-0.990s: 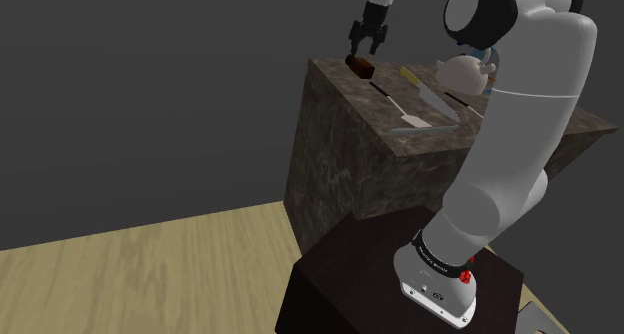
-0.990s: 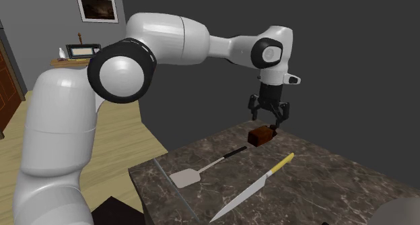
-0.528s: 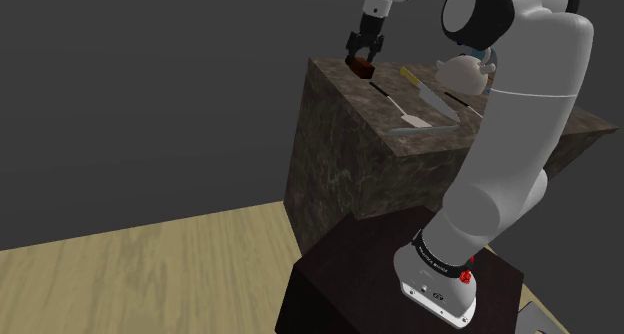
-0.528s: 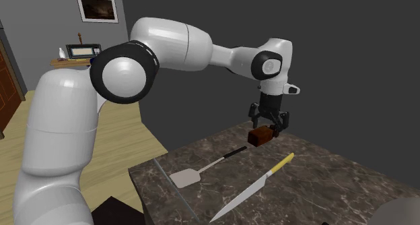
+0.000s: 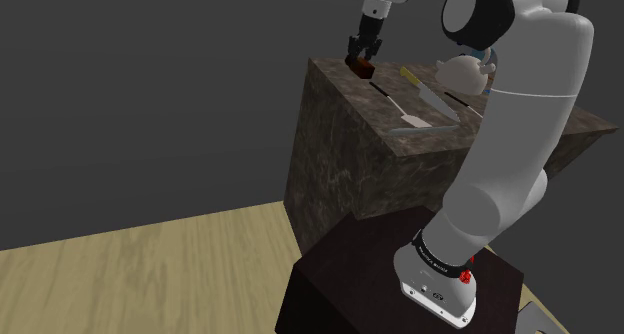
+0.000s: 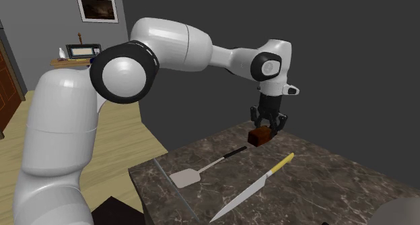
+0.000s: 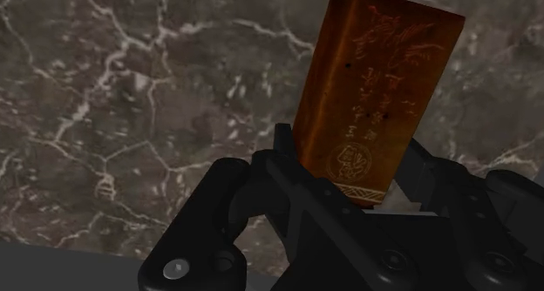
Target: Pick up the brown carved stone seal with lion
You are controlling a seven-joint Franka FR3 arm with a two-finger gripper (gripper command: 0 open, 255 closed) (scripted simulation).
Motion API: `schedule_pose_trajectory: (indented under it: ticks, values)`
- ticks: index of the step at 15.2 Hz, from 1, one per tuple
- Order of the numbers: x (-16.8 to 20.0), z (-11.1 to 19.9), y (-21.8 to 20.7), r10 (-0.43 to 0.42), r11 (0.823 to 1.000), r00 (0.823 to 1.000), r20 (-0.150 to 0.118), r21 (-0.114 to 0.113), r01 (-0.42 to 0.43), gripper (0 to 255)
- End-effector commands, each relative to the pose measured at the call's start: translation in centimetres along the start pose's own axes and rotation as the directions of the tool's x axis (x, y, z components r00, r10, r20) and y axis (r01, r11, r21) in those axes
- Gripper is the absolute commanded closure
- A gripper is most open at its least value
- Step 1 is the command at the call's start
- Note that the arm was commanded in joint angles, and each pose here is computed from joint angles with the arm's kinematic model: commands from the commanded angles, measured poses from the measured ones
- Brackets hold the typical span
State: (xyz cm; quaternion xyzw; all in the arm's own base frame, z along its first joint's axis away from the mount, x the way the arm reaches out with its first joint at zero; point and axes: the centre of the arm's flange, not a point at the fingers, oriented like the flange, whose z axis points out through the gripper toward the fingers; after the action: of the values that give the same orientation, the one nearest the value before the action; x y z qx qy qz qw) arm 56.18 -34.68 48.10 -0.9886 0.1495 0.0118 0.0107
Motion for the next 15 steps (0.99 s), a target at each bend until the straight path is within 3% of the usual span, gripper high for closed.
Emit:
schedule_pose_trajectory:
  ticks: [1,15]
  values:
    - [0.0,0.1,0.0,0.000,1.000,1.000,0.003,0.001,0.000,255]
    - [-0.3,-6.3,0.0,0.000,1.000,1.000,0.003,0.001,0.000,255]
